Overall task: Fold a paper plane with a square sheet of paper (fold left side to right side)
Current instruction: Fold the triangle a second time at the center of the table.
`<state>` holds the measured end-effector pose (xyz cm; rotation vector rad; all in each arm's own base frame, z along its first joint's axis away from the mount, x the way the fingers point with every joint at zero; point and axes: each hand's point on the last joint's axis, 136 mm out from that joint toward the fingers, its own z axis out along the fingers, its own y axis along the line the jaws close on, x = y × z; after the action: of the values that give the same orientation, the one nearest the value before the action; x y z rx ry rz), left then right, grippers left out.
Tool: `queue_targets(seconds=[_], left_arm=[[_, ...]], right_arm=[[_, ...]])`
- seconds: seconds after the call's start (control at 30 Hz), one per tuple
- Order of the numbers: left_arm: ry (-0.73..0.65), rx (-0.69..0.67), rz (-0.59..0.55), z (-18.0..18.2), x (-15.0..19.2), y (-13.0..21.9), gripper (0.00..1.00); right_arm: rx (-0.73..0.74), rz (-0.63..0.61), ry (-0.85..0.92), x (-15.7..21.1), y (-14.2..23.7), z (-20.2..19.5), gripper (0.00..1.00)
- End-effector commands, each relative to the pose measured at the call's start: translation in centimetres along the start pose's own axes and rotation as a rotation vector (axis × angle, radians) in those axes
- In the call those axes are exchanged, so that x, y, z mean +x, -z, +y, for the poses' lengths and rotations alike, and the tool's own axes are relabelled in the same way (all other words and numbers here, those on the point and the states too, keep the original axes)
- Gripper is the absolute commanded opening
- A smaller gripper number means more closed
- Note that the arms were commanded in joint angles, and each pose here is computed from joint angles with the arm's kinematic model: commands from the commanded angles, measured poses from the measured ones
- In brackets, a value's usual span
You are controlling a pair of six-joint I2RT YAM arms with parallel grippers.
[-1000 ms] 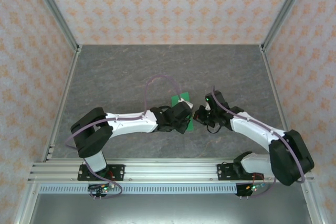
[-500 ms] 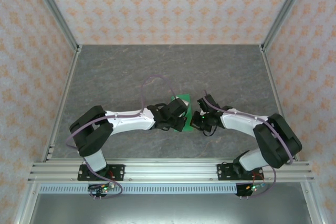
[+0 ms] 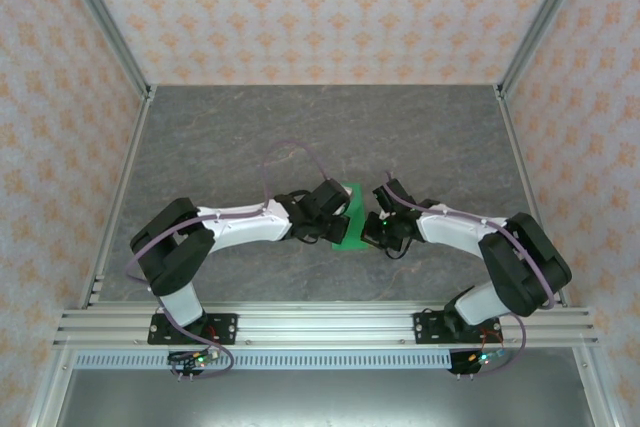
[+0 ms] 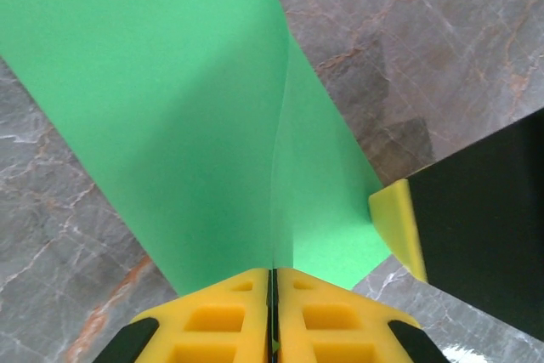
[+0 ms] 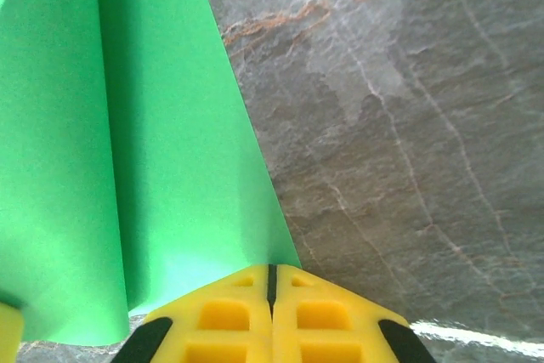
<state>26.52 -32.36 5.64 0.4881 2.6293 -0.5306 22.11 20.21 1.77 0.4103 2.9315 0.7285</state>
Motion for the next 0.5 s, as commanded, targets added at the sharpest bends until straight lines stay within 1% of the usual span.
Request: queue_targets(seconds=[0.0,0.47], left_arm=[[-0.021,-0.018,0.02,0.7,0.1,0.3,0.1],[-0.04,-0.064,0.046,1.9,-0.2,-0.9,0.1]], right_arm=[[0.087,0.02,0.004,0.6,-0.3,-1.6,0.0],[0.1,0.032,0.009,0.8,-0.4,-2.0,0.0]])
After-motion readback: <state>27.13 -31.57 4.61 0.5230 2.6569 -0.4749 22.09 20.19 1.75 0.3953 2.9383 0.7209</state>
